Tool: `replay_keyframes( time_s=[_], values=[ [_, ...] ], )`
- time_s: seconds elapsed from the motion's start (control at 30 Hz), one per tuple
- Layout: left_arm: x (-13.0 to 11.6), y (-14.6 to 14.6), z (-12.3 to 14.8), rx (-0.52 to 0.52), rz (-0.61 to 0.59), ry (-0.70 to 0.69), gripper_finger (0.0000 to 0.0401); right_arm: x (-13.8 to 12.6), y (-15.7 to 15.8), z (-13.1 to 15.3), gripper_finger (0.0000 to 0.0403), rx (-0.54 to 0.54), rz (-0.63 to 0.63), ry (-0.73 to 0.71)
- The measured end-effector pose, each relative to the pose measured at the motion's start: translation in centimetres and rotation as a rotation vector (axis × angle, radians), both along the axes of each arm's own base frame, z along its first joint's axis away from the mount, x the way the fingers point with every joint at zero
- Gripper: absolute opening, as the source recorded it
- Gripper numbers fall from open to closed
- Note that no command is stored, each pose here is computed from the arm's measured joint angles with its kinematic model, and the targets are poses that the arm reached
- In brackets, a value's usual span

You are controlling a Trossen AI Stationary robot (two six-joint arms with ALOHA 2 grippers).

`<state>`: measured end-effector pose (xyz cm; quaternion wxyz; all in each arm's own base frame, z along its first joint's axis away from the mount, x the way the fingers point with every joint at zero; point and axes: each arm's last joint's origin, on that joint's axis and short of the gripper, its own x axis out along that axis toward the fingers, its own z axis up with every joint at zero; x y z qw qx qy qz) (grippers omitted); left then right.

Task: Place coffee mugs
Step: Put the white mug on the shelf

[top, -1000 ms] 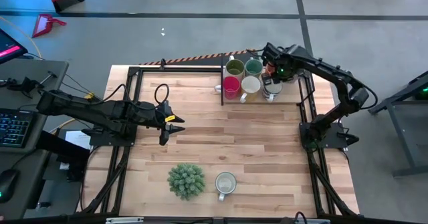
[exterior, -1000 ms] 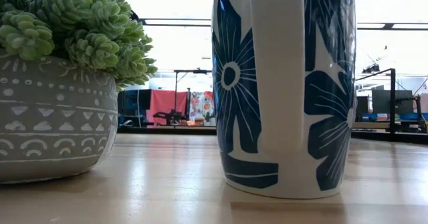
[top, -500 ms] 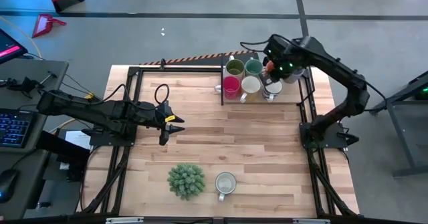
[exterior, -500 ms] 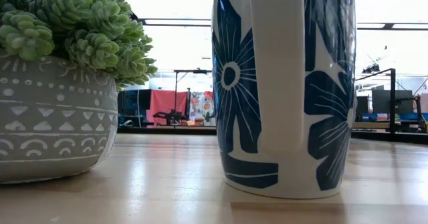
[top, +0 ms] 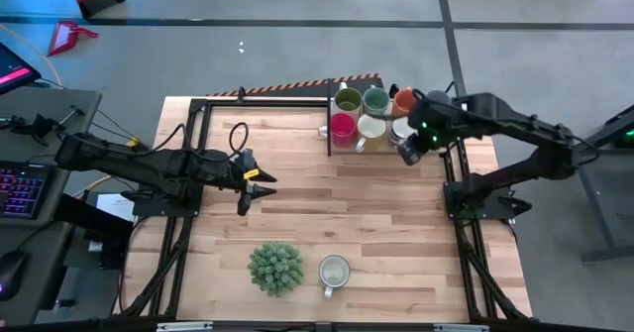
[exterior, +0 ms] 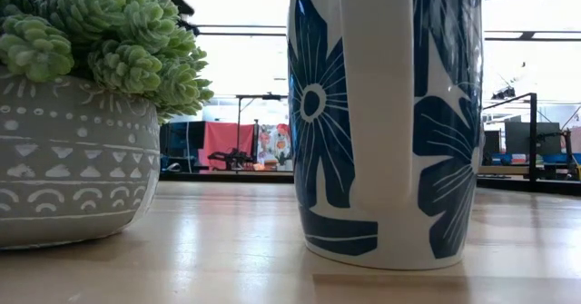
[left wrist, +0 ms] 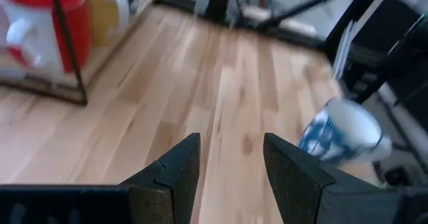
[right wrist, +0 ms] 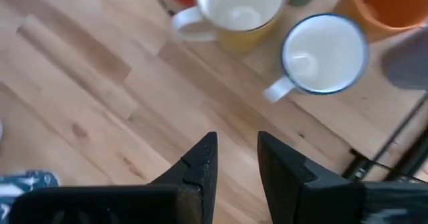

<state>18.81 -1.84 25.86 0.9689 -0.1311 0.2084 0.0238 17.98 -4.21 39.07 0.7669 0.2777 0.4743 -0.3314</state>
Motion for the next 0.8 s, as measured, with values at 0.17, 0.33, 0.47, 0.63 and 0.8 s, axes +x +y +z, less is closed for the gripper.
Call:
replay_keyframes(
  time_s=[0.17, 0.33, 0.47, 0.63, 0.8],
  values=[
    [1.7, -0.6, 2.1, -0.052, 0.002, -0.078, 0.0152, -0.1, 1.5, -1.2, 0.0085, -0.001, 0.105, -0.006],
    [4.8, -1.8, 5.3, -0.024, -0.028, -0.051, 0.0152, -0.5, 2.2, -1.3, 0.0085, -0.088, 0.213, 0.016],
    [7.5, -3.6, 5.8, 0.008, -0.084, 0.114, 0.0152, -1.6, 2.4, -0.7, 0.0085, -0.215, 0.195, 0.003],
    [10.3, -6.3, 4.9, -0.039, -0.160, 0.224, 0.0152, -3.2, 2.5, 0.1, 0.0085, -0.270, 0.143, -0.052],
    [12.5, -9.2, 3.2, -0.157, -0.231, 0.234, 0.0152, -4.3, 2.5, 0.5, 0.0085, -0.247, 0.106, -0.093]
  ],
)
